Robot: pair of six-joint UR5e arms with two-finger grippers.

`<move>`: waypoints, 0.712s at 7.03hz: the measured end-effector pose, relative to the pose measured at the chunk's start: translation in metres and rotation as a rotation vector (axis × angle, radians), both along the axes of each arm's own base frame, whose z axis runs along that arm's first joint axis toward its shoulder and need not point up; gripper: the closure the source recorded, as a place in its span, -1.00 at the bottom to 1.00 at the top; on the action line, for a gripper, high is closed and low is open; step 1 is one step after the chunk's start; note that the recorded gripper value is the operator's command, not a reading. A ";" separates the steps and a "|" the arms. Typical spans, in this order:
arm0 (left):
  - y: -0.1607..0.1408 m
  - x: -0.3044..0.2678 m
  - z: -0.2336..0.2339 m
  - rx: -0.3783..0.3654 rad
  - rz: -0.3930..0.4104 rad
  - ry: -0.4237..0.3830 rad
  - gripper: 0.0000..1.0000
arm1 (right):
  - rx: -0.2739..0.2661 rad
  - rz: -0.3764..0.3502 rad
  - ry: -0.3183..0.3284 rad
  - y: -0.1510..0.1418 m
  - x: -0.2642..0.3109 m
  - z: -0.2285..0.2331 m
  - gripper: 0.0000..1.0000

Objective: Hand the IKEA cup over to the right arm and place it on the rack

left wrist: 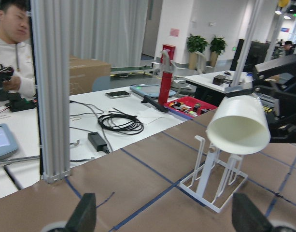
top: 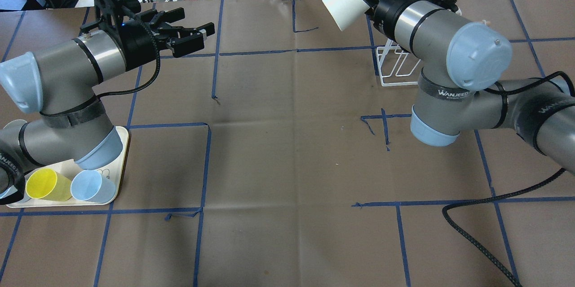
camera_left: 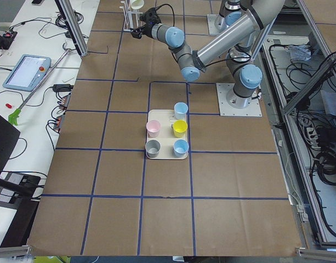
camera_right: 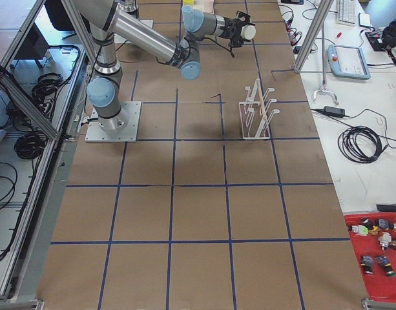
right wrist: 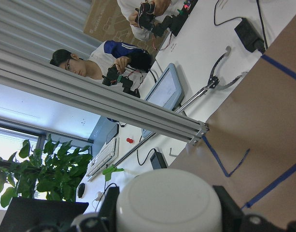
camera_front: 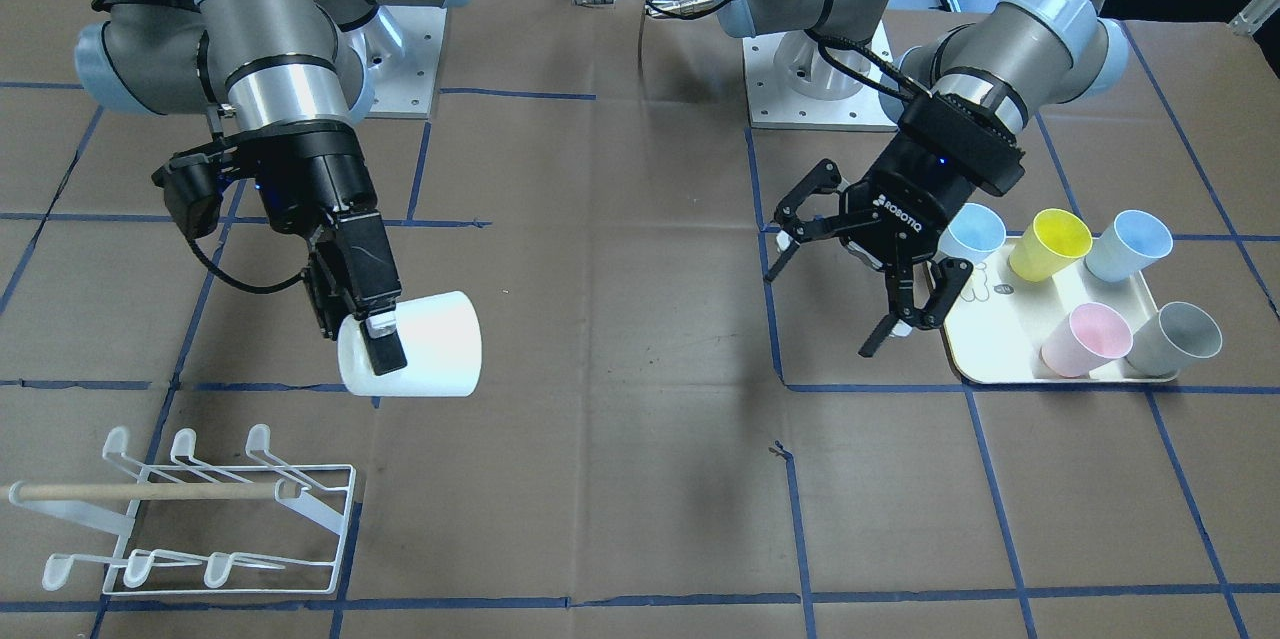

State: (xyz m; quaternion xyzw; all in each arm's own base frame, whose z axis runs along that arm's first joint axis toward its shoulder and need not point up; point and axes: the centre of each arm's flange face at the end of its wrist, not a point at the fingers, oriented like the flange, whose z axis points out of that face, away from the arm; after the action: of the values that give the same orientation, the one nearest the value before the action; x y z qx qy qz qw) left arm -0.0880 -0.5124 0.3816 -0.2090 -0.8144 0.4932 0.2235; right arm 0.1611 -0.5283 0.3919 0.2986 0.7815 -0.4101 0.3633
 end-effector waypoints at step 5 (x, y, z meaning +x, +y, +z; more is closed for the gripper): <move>-0.033 -0.031 0.037 0.651 0.370 -0.439 -0.99 | -0.177 0.070 0.693 -0.057 -0.107 -0.015 0.80</move>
State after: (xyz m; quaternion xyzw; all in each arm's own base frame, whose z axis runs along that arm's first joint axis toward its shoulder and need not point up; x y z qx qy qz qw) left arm -0.1186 -0.5452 0.4184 -0.0781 -0.9794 0.1862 0.0072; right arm 0.0546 -0.5851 0.3767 0.0823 0.8295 -0.5402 0.1152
